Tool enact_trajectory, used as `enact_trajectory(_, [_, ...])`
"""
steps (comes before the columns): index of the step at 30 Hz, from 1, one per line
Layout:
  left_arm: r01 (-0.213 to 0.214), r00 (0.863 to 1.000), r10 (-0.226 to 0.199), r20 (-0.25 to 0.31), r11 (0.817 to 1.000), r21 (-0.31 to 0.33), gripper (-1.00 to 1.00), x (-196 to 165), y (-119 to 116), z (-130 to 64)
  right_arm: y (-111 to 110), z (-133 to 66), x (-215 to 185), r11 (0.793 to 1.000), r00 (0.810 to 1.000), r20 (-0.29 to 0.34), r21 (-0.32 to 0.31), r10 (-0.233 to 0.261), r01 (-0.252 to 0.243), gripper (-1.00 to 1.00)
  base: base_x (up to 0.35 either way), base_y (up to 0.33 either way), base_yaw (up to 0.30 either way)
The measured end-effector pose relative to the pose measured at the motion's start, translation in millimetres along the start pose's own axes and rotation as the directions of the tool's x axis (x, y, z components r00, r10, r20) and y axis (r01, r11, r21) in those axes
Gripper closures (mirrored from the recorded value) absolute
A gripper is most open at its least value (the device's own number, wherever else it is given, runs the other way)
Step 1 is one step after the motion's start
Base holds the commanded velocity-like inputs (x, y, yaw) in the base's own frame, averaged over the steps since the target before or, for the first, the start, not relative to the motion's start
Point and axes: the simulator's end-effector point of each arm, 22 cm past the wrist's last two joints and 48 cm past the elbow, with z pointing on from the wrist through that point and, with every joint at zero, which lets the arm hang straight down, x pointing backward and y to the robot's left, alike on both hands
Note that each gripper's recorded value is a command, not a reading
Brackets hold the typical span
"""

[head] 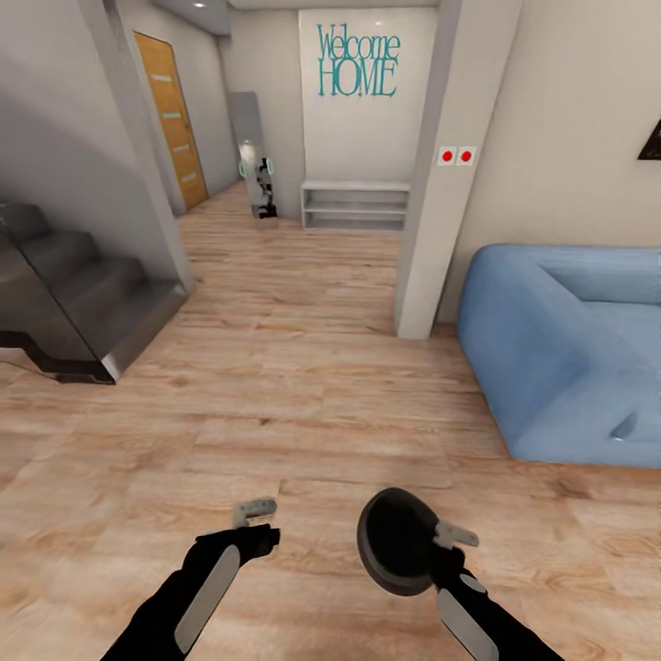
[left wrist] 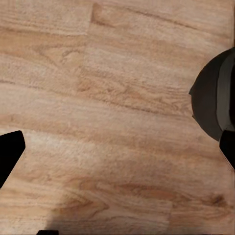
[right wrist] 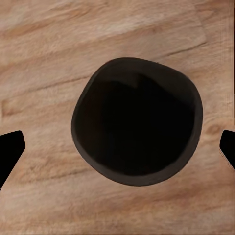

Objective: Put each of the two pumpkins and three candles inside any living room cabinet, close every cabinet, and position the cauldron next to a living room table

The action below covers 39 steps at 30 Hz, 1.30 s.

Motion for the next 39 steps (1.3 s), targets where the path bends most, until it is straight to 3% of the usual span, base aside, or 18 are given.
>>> enact_trajectory(26, [0.002, 1.0, -0.002, 0.006, 1.0, -0.002, -1.0, -3.7, 1.2, -1.7, -3.8, 0.6, 13.5, 1.0, 1.0, -0.031, 0.014, -0.002, 0.003, -1.0, 0.271, -0.02, -0.16])
enact_trajectory(39, [0.002, 1.0, -0.002, 0.006, 1.0, -0.003, -1.0, -3.9, 1.4, -1.6, -3.9, 1.0, 13.1, 1.0, 1.0, -0.029, 0.013, -0.006, 0.006, -1.0, 0.034, -0.038, -0.239])
